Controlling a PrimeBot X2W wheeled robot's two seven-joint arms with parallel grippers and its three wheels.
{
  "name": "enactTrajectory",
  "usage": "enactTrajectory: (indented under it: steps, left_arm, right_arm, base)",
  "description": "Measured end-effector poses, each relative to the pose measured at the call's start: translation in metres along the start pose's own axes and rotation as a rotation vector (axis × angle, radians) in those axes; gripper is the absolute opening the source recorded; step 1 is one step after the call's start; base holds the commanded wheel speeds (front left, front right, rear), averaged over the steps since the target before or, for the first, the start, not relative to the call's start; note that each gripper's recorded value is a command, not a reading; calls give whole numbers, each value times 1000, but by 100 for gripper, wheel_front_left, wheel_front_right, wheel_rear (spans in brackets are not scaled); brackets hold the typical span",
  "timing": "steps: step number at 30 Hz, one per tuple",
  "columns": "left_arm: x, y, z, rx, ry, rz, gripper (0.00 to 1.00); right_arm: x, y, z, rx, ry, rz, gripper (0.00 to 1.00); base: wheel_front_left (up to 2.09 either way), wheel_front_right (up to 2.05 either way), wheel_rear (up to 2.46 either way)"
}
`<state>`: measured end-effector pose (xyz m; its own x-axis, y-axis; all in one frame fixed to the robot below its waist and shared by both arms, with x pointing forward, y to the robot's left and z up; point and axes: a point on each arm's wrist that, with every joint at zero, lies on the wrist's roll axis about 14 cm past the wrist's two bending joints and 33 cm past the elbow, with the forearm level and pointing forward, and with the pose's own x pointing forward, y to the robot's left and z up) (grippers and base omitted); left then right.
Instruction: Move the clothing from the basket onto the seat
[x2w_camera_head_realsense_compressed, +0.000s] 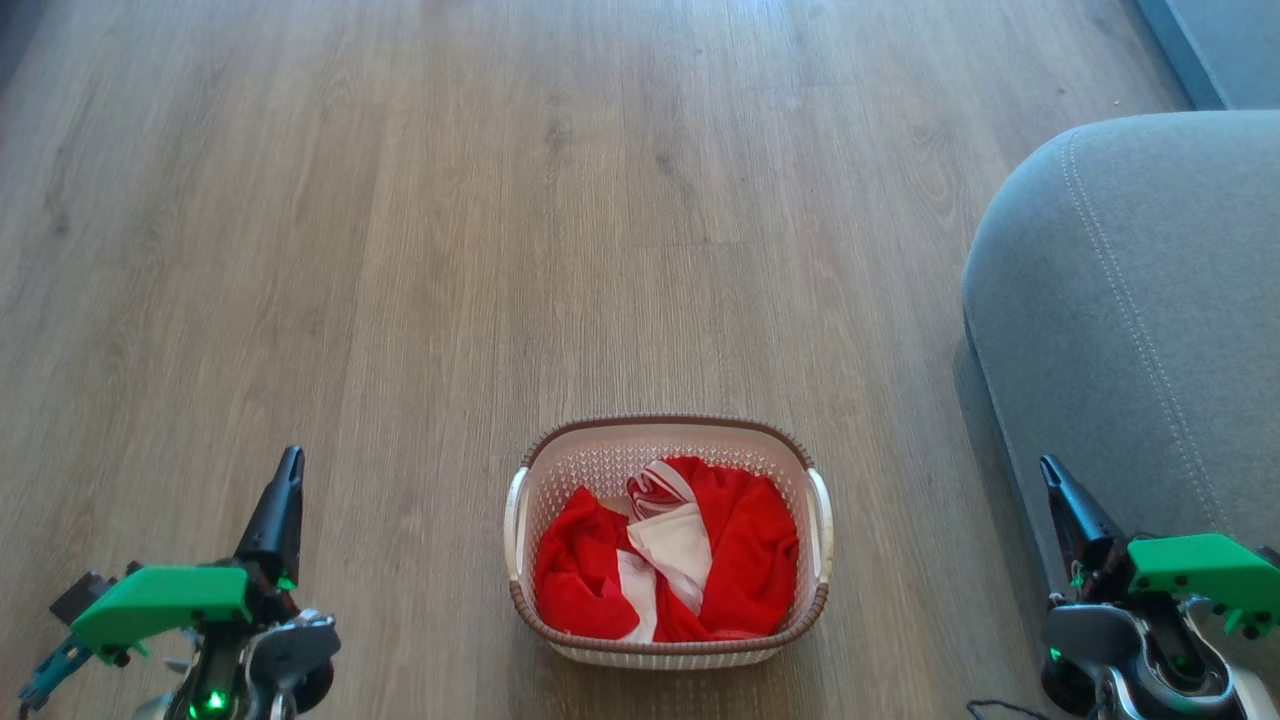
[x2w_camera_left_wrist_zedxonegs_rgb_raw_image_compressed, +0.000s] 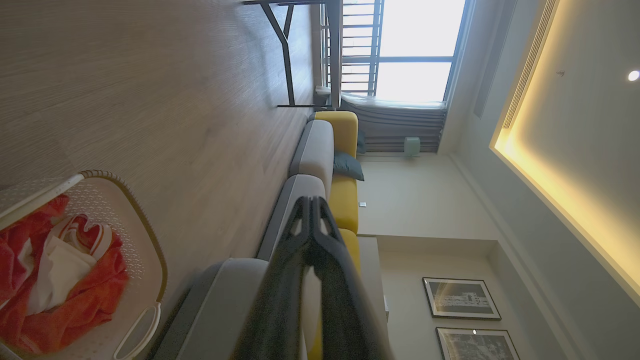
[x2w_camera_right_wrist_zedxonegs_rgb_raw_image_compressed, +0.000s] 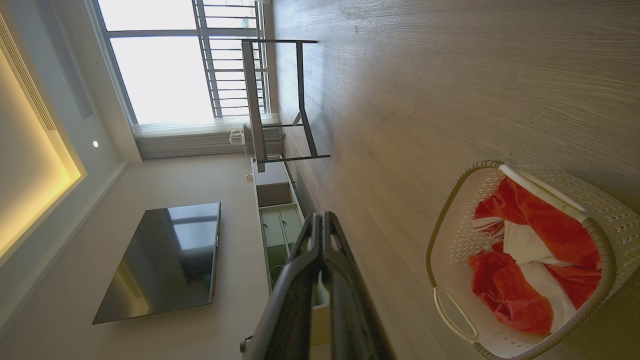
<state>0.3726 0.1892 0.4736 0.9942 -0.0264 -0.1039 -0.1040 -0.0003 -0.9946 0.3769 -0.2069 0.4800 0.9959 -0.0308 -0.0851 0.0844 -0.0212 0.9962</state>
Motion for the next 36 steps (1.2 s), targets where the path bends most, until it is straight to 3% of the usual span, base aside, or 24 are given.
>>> enactTrajectory:
  steps: [36]
  left_arm:
    - [0,0,0,0,0,0,0]
  right_arm:
    - [0,0,0,0,0,0,0]
  base:
    - [0,0,0]
